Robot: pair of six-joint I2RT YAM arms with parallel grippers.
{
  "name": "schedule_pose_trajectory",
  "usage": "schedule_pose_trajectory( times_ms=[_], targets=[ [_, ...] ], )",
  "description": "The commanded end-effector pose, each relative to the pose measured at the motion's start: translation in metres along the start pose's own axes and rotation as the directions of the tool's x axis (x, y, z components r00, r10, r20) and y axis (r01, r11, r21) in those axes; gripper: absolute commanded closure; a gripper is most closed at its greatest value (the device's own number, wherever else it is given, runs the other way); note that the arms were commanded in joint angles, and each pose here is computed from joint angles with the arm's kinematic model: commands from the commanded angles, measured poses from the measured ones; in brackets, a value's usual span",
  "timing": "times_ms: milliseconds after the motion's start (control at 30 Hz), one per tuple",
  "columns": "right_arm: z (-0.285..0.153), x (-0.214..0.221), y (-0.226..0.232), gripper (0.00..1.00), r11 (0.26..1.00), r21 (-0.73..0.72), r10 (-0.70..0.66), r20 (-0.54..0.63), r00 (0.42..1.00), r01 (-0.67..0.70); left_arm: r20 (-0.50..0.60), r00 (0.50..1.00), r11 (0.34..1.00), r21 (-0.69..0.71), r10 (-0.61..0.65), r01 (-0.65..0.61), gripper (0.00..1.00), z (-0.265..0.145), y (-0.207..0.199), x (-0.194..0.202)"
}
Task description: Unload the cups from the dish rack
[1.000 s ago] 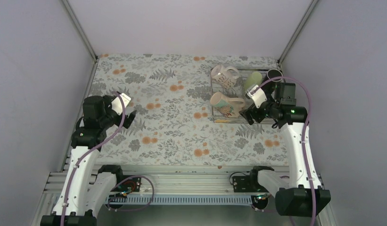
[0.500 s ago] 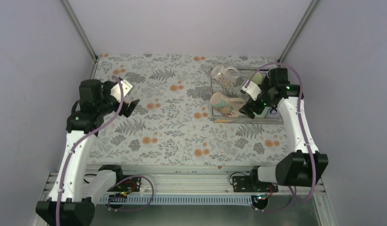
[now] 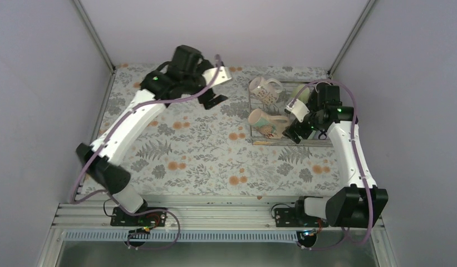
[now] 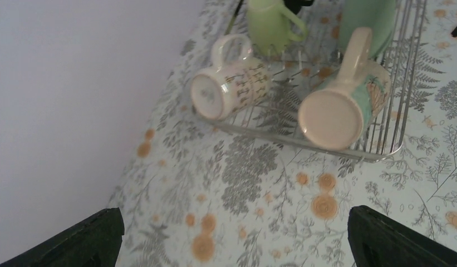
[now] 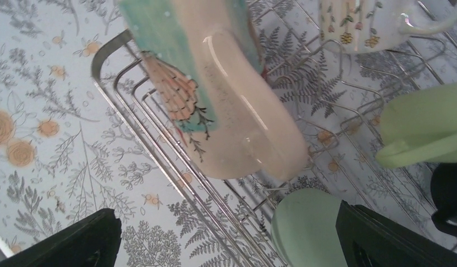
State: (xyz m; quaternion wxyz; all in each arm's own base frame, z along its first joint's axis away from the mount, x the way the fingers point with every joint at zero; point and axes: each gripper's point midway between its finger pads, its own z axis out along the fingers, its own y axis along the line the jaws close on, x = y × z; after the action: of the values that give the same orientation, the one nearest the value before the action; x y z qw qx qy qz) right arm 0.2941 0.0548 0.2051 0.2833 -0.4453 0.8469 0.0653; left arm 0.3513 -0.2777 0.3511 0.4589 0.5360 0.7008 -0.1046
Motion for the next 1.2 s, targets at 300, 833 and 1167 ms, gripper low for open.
schedule_pose_trajectory(
  times_ms=[300,833,1167],
  targets=[
    [-0.081,0.009,-0.078,0.00,0.824,0.417,0.337,0.185,0.923,-0.384,0.049,0.984,0.964,0.195,0.173,-0.180,0.00,0.102,-0.059,-0.061],
    [-0.145,0.013,-0.078,0.00,0.680,0.572,0.309,0.343,0.887,-0.458,0.163,0.955,0.841,0.453,0.248,-0.296,0.00,0.202,-0.165,-0.070],
    [-0.141,0.011,-0.070,0.00,0.702,0.536,0.317,0.353,0.880,-0.468,0.099,0.961,0.851,0.447,0.260,-0.276,0.00,0.252,-0.170,-0.036]
  ],
)
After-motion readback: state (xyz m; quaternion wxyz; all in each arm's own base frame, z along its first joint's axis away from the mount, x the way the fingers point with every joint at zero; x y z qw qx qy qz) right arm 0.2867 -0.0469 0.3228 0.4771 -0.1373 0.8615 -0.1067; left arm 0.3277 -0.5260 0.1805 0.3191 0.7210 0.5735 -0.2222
